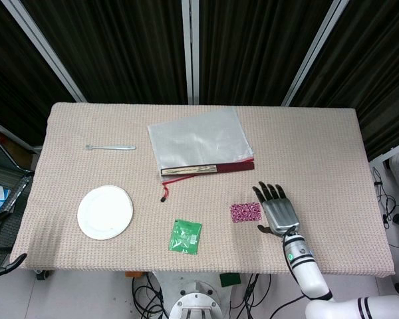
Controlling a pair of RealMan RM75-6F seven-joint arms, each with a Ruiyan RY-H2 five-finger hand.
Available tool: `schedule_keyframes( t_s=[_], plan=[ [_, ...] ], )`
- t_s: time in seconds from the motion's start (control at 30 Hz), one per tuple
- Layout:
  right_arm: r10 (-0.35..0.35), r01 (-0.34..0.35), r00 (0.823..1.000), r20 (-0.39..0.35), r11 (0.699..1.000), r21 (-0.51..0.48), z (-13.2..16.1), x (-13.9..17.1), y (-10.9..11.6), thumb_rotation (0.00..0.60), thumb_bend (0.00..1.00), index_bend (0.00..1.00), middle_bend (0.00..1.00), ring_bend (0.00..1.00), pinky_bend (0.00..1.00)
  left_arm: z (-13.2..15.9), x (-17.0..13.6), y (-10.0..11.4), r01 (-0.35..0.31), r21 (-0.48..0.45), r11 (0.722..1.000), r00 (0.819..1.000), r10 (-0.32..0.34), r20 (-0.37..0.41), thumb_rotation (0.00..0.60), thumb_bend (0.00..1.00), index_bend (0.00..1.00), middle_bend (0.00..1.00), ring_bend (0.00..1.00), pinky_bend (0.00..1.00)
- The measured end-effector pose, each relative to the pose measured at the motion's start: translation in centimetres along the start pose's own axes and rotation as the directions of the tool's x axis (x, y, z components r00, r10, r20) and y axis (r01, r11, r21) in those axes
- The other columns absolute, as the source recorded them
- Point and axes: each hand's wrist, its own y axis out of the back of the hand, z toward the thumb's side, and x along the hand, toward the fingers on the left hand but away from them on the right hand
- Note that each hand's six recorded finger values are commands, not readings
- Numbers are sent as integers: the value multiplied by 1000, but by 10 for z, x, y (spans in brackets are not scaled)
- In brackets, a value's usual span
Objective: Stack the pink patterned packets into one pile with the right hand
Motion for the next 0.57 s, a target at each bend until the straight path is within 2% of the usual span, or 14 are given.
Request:
schedule_keyframes(
  t_s=[0.1,0.17,0.23,0.3,0.37,0.47,0.57],
  plan=[
    [-104,104,995,6,995,-8,-26,19,13,596,423,0,0,0,0,2,0,2,-14,-6,1000,1000,14,2,79,95,90,69,9,180],
    [-198,198,980,25,980,-13,-53,37,21,596,432,0,0,0,0,4,1,3,-22,-5,1000,1000,22,3,81,95,90,69,9,179],
    [-296,297,953,56,955,-4,-84,58,26,595,433,0,0,0,0,5,1,5,-32,-2,999,999,32,6,82,95,90,69,9,179],
    [-357,357,930,93,934,15,-113,78,25,595,433,0,0,0,0,7,2,8,-44,2,999,999,44,8,84,95,90,69,9,180],
    [-380,380,913,148,924,29,-146,104,17,596,433,0,0,0,0,10,3,10,-58,11,998,998,58,11,85,96,90,69,9,179],
    [-368,373,906,209,928,14,-178,128,6,594,435,0,0,0,0,14,4,13,-71,27,997,997,70,16,86,95,90,68,9,179],
    [-362,371,904,229,929,2,-195,140,2,594,436,0,0,0,0,16,4,14,-76,40,996,997,75,14,89,95,90,69,9,179]
  ],
)
